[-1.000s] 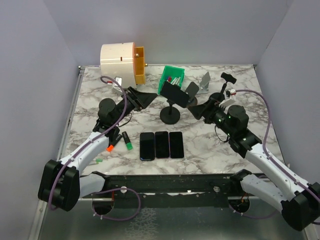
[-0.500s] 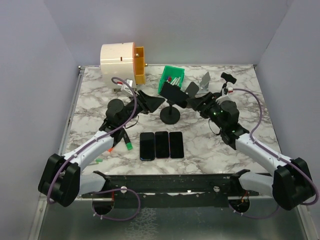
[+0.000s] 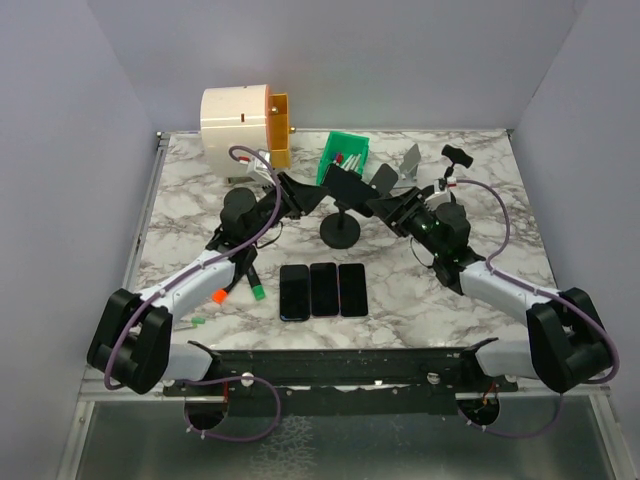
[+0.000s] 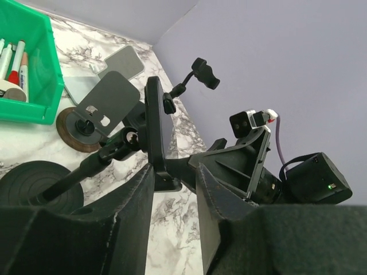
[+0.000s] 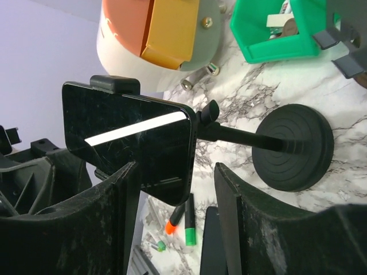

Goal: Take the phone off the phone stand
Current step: Adjust the phone at the phone stand.

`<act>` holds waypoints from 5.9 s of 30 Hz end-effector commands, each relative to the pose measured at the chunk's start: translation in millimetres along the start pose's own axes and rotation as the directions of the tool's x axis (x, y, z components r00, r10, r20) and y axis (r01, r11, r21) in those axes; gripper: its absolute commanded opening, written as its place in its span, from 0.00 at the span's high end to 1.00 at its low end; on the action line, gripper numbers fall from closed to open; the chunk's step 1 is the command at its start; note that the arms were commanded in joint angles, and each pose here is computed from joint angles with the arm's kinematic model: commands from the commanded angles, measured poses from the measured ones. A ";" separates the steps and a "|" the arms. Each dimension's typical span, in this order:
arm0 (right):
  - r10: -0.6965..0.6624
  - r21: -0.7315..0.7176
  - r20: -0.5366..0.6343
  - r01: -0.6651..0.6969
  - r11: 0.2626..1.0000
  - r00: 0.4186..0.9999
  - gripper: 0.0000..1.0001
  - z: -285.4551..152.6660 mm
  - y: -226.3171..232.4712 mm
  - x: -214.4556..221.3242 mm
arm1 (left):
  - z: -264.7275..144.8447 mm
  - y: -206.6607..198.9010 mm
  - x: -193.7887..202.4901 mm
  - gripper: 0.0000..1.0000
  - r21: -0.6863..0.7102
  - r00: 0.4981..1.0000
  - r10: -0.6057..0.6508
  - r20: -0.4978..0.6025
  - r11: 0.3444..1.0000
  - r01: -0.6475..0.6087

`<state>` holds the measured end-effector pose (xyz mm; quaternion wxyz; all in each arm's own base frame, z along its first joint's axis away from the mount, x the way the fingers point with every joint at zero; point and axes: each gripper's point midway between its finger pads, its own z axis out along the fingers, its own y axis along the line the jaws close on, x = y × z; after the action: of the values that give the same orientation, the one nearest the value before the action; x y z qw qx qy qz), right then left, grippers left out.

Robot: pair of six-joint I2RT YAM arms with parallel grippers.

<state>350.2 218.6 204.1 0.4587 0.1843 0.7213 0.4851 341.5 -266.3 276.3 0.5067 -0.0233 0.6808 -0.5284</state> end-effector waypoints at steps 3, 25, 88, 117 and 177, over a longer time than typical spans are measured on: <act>0.037 -0.093 -0.042 -0.041 0.995 0.998 0.48 5.0 10.6 8.1 | 11.1 -1.5 -15.0 0.70 -0.003 0.998 0.026 0.055 1.000 -0.026; 0.029 -0.100 -0.137 -0.043 0.994 0.990 0.77 6.8 -4.0 32.3 | 33.9 -1.5 -28.8 0.96 -0.007 0.997 0.021 0.080 1.000 -0.020; -0.032 -0.094 -0.293 0.004 0.996 0.955 0.63 -6.8 0.1 63.4 | 62.3 13.9 -31.0 0.54 -0.025 0.997 -0.029 0.067 0.999 0.030; -0.401 0.091 -0.047 0.404 0.910 0.915 0.32 -38.8 29.0 -26.0 | 43.1 12.5 -35.2 0.38 -0.048 0.996 -0.019 0.083 0.999 0.023; -0.404 0.063 -0.185 0.421 0.905 0.896 0.52 13.3 14.6 -7.4 | 64.1 9.9 -50.2 0.34 -0.044 0.997 0.008 0.073 0.999 -0.005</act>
<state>362.9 242.4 207.1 0.4612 -0.0020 0.7954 0.3932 422.1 -289.7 289.6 0.5095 -0.0609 0.6817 -0.5216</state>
